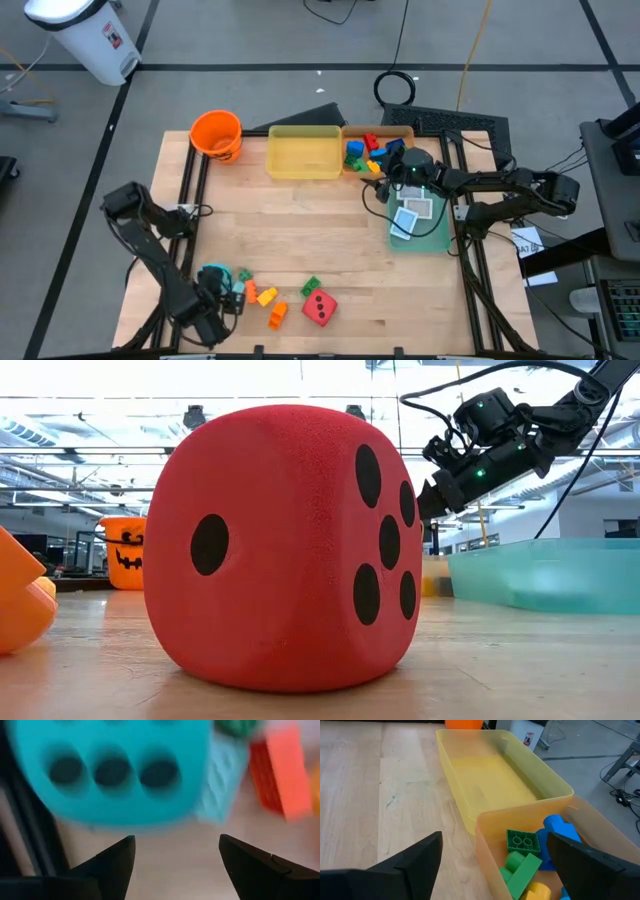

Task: Pick & Place Toys
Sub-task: Put the light blue game piece into the orange bin

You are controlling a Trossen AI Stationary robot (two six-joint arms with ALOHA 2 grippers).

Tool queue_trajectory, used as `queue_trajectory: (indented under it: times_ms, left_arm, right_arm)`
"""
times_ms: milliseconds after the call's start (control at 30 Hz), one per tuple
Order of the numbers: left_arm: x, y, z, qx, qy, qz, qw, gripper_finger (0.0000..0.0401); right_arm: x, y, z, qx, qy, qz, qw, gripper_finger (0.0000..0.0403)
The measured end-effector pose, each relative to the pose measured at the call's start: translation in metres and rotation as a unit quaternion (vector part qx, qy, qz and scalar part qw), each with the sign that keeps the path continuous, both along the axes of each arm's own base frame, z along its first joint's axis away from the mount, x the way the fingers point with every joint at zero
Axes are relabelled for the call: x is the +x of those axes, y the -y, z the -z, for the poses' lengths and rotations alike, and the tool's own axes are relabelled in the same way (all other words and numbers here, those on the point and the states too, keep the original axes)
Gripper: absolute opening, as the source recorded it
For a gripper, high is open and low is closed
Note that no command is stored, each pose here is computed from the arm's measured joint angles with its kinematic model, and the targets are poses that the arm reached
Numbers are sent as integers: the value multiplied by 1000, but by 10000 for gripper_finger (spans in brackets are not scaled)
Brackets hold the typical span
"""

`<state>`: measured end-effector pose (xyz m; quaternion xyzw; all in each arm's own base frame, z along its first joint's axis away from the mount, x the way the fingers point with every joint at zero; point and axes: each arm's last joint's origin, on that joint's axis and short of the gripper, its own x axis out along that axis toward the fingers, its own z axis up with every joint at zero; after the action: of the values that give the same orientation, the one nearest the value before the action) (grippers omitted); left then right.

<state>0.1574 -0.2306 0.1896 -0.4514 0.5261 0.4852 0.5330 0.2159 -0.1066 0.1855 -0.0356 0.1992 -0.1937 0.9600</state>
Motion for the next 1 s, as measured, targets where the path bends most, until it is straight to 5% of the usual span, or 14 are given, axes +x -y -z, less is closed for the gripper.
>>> queue_trajectory:
  times_ms: [367,600,1000]
  left_arm:
    - [20,-31,3,184,66,92,976,294]
    - [33,-27,6,61,19,136,989,294]
    - [31,-20,6,8,1,88,996,294]
  right_arm:
    - [0,0,0,2,1,1,1000,324]
    - [0,0,0,2,1,1,1000,324]
    - [0,0,0,1,0,0,1000,324]
